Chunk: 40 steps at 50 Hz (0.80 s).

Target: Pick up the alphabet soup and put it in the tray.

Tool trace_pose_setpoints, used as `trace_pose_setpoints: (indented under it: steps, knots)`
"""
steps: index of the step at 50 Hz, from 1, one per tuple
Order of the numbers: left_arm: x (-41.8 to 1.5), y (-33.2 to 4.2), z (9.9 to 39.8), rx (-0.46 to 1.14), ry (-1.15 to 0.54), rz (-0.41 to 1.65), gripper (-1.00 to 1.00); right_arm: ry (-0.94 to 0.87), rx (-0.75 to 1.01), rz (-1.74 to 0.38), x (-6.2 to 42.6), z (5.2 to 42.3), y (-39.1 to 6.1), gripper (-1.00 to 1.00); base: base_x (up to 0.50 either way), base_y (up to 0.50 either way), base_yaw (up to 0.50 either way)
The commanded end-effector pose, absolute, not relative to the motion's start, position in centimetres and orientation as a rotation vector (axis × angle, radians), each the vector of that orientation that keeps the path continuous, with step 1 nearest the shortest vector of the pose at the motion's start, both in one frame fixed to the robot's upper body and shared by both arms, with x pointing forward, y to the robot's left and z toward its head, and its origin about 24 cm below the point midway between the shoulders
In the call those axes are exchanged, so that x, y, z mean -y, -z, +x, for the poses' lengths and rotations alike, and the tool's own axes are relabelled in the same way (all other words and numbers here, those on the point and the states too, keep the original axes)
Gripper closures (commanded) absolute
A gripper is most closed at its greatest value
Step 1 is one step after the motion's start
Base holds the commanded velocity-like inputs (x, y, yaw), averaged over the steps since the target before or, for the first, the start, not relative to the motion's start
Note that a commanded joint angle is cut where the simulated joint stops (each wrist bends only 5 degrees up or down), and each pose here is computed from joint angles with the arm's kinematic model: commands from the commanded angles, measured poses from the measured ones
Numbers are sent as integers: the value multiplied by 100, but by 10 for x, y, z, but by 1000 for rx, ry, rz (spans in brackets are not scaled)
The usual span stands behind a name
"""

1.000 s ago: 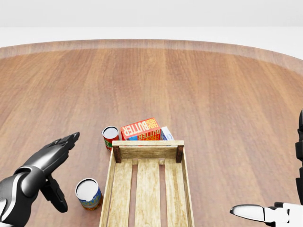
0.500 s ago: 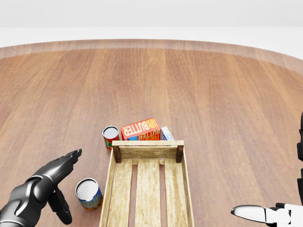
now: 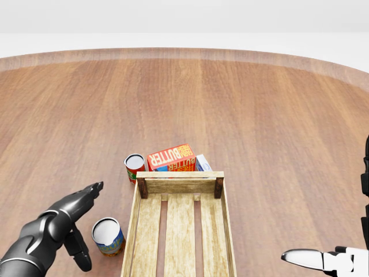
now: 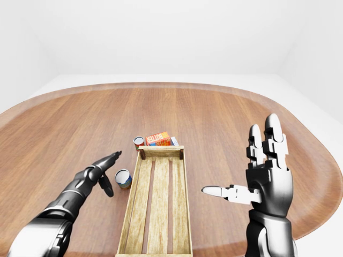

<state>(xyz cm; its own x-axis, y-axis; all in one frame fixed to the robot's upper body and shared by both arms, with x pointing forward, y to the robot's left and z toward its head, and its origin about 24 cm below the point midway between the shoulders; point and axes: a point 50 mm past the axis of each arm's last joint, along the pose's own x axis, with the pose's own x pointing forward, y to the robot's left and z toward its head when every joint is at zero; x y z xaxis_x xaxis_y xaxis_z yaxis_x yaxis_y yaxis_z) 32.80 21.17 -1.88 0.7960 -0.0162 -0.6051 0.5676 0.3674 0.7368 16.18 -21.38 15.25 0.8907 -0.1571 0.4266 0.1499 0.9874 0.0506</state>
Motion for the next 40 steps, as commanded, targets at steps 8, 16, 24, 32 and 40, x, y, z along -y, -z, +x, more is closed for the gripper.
trace_pose_setpoints:
  steps: [8, 16, 24, 32, 40]
  knots:
    - [-205, 25, 328, -582, 407, 1152, -100, 150, 437, 17, 211, 163, -151, -100, 0, 0, 0]
    - [-203, 23, 330, -582, 408, 1139, -100, 151, 435, 16, 210, 164, -151, -100, 0, 0, 0]
    - [-200, 21, 333, -586, 422, 1118, -100, 150, 436, 17, 210, 165, -151, -100, 0, 0, 0]
    - [-198, 21, 333, -598, 430, 1096, -100, 151, 438, 18, 210, 164, -151, -100, 0, 0, 0]
    - [-195, 25, 331, -611, 439, 1078, -100, 151, 437, 17, 210, 164, -151, -100, 0, 0, 0]
